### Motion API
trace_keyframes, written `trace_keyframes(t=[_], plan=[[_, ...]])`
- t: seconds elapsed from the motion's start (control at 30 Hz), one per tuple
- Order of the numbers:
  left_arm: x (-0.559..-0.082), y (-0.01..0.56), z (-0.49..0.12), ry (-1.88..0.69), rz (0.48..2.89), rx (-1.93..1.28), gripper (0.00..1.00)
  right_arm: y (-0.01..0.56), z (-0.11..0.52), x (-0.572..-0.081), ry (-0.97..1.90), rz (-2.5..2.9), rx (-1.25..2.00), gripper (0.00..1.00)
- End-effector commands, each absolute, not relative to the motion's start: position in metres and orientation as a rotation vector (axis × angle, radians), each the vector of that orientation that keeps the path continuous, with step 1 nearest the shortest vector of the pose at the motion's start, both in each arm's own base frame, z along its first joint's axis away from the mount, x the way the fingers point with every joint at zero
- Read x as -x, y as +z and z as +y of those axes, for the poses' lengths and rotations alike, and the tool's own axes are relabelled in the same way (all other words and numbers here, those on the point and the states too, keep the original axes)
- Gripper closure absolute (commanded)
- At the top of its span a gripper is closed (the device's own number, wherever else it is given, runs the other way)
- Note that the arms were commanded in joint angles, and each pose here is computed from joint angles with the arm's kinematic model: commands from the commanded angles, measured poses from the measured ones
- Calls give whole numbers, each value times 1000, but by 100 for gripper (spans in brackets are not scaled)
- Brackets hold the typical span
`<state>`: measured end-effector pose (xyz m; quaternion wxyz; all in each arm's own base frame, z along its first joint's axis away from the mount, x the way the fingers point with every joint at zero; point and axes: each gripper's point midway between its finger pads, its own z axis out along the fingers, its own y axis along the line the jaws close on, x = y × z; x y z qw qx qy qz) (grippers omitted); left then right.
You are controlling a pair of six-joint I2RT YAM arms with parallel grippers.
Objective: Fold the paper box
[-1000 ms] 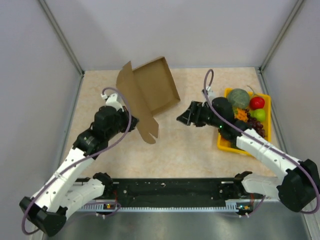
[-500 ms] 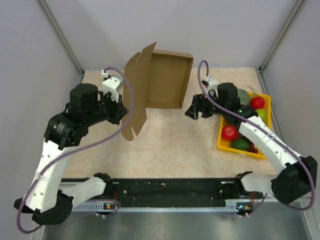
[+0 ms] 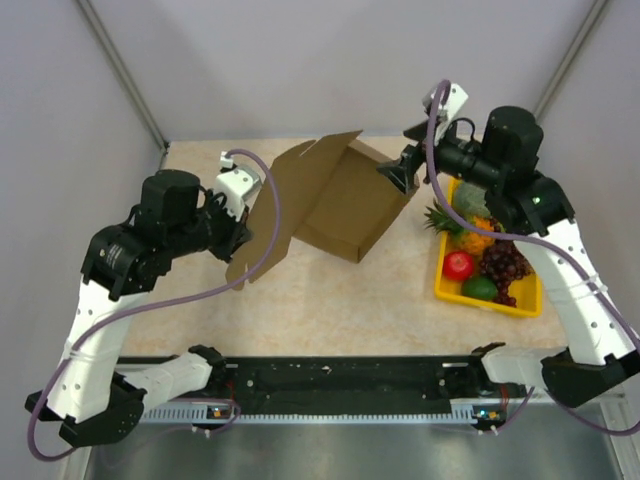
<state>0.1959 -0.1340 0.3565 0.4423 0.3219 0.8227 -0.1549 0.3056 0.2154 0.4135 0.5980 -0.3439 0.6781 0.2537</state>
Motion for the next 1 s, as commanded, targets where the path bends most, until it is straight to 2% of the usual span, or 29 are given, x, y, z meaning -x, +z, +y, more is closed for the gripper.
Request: trace_keyframes(t=[0.0, 0.17, 0.47, 0.6, 0.7, 0.73, 0.8, 0.83, 0.9, 0.93, 0.97], plan=[[-189, 373, -142, -406, 1950, -870, 100, 479, 238, -288, 622, 1309, 1054, 4], [-192, 371, -143, -396, 1965, -868, 100, 501, 257, -268, 712, 1200, 1217, 4], [-190, 370, -152, -421, 1964, -912, 100, 477, 302, -255, 812, 1129, 1372, 7], [-185, 371, -155, -441, 1953, -935, 100, 464, 315, -266, 787, 1148, 1393, 10], [-186, 371, -153, -427, 1949, -932, 100, 453, 323, -266, 846, 1159, 1416, 20], [-185, 373, -154, -433, 1942, -936, 100, 451, 324, -264, 863, 1159, 1422, 29], [-187, 372, -157, -439, 1946, -940, 100, 442, 328, -264, 899, 1168, 1436, 40], [-190, 373, -156, -427, 1946, -931, 100, 440, 329, -265, 904, 1174, 1438, 56], [-196, 372, -154, -398, 1965, -894, 100, 435, 330, -270, 894, 1196, 1432, 73], [-200, 375, -152, -385, 1963, -868, 100, 435, 330, -270, 896, 1201, 1429, 100], [-205, 377, -147, -349, 1969, -816, 100, 434, 329, -270, 894, 1210, 1424, 100]])
